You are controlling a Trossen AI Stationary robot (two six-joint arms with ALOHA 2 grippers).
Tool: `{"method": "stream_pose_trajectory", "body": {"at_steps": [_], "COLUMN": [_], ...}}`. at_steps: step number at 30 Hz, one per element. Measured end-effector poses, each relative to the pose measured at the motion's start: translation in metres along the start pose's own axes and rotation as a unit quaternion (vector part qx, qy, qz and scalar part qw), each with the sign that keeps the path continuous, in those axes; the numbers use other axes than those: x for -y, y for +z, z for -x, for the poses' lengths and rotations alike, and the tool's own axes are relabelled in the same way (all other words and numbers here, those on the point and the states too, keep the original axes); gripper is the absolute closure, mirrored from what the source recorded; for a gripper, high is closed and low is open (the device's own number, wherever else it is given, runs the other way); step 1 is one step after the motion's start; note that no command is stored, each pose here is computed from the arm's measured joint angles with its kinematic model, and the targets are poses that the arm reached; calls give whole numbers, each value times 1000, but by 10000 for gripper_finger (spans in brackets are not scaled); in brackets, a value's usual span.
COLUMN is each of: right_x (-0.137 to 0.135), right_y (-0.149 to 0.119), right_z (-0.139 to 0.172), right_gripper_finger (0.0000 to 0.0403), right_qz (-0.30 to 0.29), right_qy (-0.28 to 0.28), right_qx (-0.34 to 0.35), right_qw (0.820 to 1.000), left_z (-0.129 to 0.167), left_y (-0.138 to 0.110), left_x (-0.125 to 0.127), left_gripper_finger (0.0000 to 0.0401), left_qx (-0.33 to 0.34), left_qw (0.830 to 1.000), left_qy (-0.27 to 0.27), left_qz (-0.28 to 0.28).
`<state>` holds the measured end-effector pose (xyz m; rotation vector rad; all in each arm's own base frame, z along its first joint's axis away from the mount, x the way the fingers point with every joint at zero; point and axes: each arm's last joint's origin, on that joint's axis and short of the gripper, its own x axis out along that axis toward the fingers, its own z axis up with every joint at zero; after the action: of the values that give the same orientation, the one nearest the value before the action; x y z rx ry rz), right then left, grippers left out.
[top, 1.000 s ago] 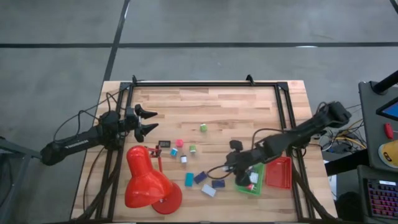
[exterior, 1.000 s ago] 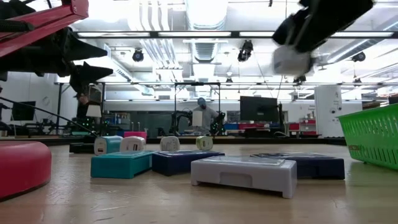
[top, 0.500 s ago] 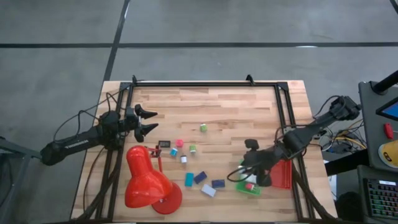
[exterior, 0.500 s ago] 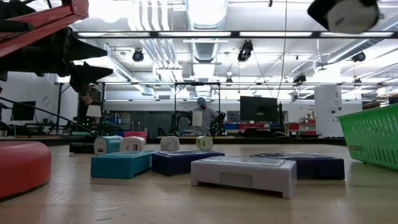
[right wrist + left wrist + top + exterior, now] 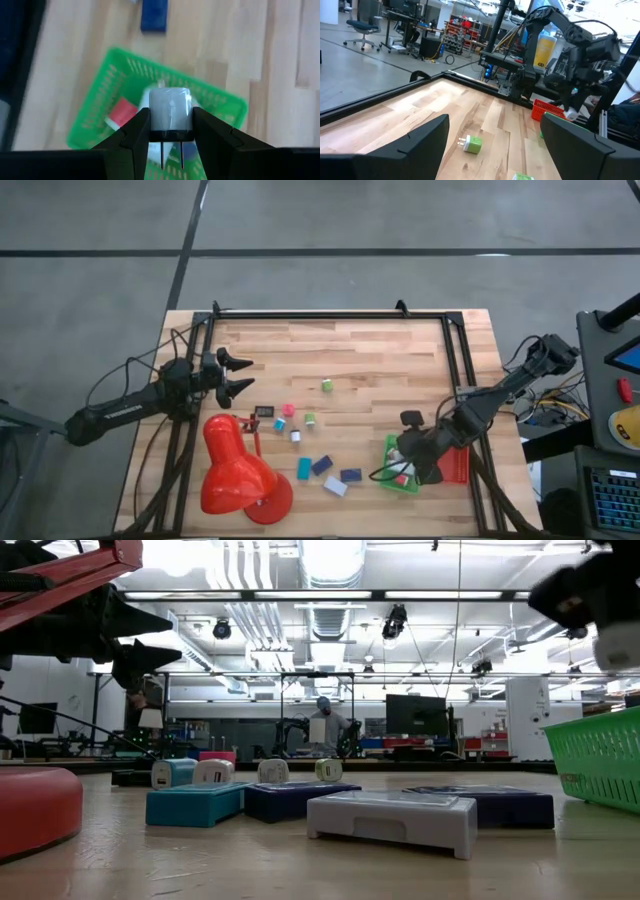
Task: Pick & Place Office items
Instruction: Put the white charger adapter into the green basket, then put the green charger adapter into the green basket
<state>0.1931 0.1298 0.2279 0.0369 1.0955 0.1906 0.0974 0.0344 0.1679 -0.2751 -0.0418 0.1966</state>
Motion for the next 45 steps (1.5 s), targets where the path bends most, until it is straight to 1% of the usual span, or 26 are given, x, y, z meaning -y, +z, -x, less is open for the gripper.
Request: {"method": "stream_pose_trajectory", "body": {"at_steps": [7, 16, 27, 29, 33, 39, 45], "right_x": [8, 11, 11, 11, 10, 9, 9], "right_y": [-21, -31, -30, -30, -28, -28, -28], "right_z": [-18, -30, -30, -30, -30, -30, -30], "right_gripper_finger": [273, 273, 270, 263, 240, 197, 176], "right_qz": [-30, -37, -37, -40, -64, -64, -64], "right_qy": [-15, -1, 0, 0, 13, 16, 17], "right_qx": [-42, -40, -37, -37, -30, -32, -31], "right_qw": [999, 999, 999, 999, 997, 997, 997], "left_z": [0, 0, 0, 0, 0, 0, 0], "left_y": [0, 0, 0, 0, 0, 0, 0], "left_x": [0, 0, 0, 0, 0, 0, 0], "left_gripper_finger": [81, 81, 81, 81, 81, 81, 81], "left_qx": [0, 0, 0, 0, 0, 0, 0], "left_qw": [1000, 1000, 1000, 1000, 1000, 1000, 1000], "left_qy": [0, 0, 0, 0, 0, 0, 0], "left_qz": [0, 0, 0, 0, 0, 0, 0]}}
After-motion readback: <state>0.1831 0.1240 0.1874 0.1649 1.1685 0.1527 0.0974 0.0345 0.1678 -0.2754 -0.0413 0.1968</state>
